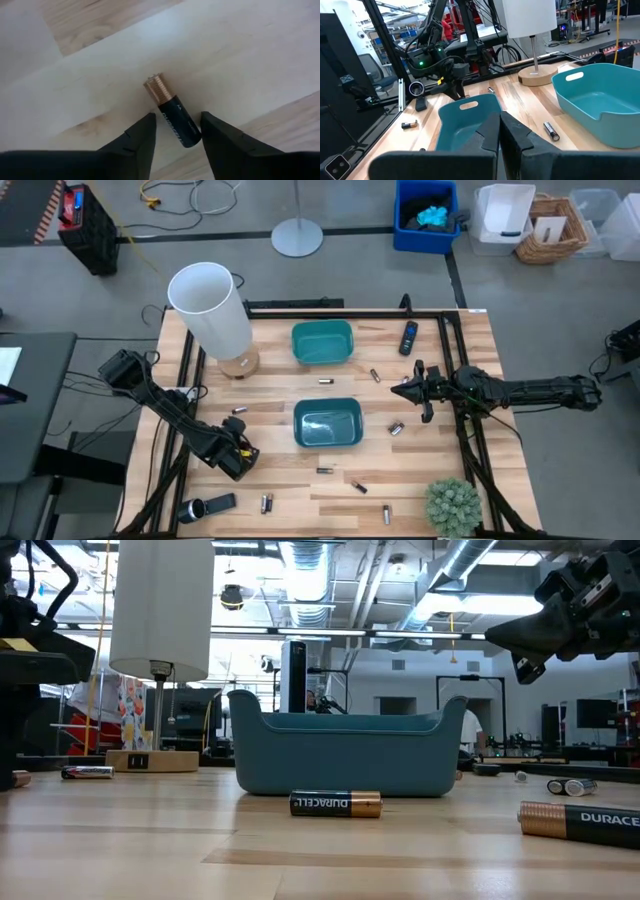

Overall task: Sort batteries
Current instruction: Put the black battery into the green bin

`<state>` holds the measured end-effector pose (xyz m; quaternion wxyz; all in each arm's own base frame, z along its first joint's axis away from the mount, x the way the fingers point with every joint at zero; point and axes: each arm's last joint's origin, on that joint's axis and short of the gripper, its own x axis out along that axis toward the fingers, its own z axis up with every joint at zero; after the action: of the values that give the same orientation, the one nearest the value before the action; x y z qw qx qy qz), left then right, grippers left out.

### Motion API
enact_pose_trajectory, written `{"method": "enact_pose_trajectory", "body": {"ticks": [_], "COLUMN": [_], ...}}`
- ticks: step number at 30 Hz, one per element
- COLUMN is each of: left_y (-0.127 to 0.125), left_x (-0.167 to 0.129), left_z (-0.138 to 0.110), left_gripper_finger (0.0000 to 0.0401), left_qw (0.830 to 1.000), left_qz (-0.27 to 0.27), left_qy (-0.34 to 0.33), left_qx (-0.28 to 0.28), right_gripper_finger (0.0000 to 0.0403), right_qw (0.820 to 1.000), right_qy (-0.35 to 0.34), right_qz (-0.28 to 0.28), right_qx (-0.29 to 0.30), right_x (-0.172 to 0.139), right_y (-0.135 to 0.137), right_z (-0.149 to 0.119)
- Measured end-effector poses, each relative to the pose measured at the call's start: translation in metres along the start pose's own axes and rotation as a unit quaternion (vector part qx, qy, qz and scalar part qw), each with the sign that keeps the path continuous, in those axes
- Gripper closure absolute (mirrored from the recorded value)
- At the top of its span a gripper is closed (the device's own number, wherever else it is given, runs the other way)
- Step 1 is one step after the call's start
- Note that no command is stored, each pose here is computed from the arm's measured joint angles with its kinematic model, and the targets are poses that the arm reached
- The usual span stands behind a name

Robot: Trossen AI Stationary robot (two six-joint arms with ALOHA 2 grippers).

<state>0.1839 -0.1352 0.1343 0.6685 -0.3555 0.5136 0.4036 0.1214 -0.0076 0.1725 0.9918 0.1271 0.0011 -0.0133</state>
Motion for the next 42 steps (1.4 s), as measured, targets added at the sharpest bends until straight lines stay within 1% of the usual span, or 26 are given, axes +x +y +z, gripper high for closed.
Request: {"method": "enact_pose_trajectory", "body": {"ticks": [4, 9, 12, 20, 30, 34, 42], "left_y": [0.0, -0.001, -0.001, -0.003, -0.004, -0.007, -0.02], "left_x": [0.0, 0.001, 0.001, 0.0, -0.006, -0.007, -0.01], "left_z": [0.0, 0.0, 0.0, 0.0, 0.003, 0.006, 0.006], "left_gripper_finger": [0.0297, 0.0343, 0.0359, 0.0356, 0.0359, 0.0359, 0.0359], "left_qw": [1.0, 1.0, 1.0, 0.999, 0.997, 0.993, 0.98], "left_qz": [-0.002, -0.003, -0.003, -0.013, -0.035, -0.057, -0.118], "left_qy": [-0.001, -0.001, -0.001, -0.013, -0.045, -0.088, -0.129], "left_qx": [0.012, 0.012, 0.019, 0.038, 0.044, 0.061, 0.099], "right_gripper_finger": [0.0372, 0.0372, 0.0372, 0.0372, 0.0372, 0.0372, 0.0372], "right_qw": [1.0, 1.0, 1.0, 1.0, 1.0, 1.0, 1.0], "right_qy": [0.002, 0.002, 0.002, 0.005, 0.007, 0.007, 0.008], "right_qz": [-0.001, -0.001, -0.001, -0.002, -0.002, -0.002, -0.002], "right_qx": [0.0, 0.0, 0.0, 0.0, 0.0, 0.0, 0.0], "right_x": [0.0, 0.0, 0.0, 0.0, 0.0, 0.0, 0.0], "right_y": [0.0, 0.0, 0.0, 0.0, 0.0, 0.0, 0.0], "right_z": [0.0, 0.0, 0.0, -0.001, -0.001, -0.001, -0.002]}}
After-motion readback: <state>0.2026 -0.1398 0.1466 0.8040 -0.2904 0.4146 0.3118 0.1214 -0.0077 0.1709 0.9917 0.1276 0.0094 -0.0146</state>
